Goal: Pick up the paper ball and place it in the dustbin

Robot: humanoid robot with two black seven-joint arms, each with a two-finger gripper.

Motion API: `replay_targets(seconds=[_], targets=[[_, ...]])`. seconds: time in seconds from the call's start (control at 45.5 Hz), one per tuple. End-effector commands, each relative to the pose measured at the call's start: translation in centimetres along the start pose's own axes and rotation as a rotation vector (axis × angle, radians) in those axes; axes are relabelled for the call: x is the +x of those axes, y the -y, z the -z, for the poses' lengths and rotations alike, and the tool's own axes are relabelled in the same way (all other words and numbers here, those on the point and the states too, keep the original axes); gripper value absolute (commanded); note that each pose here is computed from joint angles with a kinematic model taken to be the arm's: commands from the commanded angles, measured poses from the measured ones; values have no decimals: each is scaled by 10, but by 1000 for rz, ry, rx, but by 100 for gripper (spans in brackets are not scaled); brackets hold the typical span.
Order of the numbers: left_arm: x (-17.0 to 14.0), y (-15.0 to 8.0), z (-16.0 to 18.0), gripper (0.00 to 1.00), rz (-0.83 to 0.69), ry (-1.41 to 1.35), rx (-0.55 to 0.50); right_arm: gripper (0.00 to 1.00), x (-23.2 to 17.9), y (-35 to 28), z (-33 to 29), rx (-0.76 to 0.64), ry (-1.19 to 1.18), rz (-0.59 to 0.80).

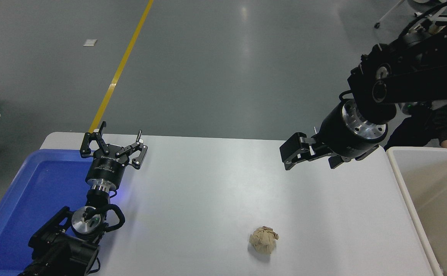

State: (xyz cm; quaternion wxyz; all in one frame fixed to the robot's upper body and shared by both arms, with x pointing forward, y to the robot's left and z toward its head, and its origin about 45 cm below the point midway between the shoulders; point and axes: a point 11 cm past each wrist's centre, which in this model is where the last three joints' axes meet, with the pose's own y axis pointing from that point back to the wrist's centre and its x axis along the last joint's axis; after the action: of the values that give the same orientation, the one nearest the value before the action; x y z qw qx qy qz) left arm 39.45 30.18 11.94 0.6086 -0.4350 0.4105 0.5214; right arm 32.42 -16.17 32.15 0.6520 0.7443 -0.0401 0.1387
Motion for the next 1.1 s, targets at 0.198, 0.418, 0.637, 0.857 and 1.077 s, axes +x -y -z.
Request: replay_targets(seconds=[0.198,0.418,0.637,0.857,1.077], targets=[[0,0,0,99,0,0,0,100,-38,86,21,102,24,-10],[0,0,0,99,0,0,0,100,-48,125,10,116,91,-37],[0,0,0,99,0,0,0,100,-59,150,2,121,135,-45],[0,0,0,99,0,0,0,100,-71,173,20,198,203,-65],[0,0,0,99,0,0,0,100,-88,188,30,236,256,-82]])
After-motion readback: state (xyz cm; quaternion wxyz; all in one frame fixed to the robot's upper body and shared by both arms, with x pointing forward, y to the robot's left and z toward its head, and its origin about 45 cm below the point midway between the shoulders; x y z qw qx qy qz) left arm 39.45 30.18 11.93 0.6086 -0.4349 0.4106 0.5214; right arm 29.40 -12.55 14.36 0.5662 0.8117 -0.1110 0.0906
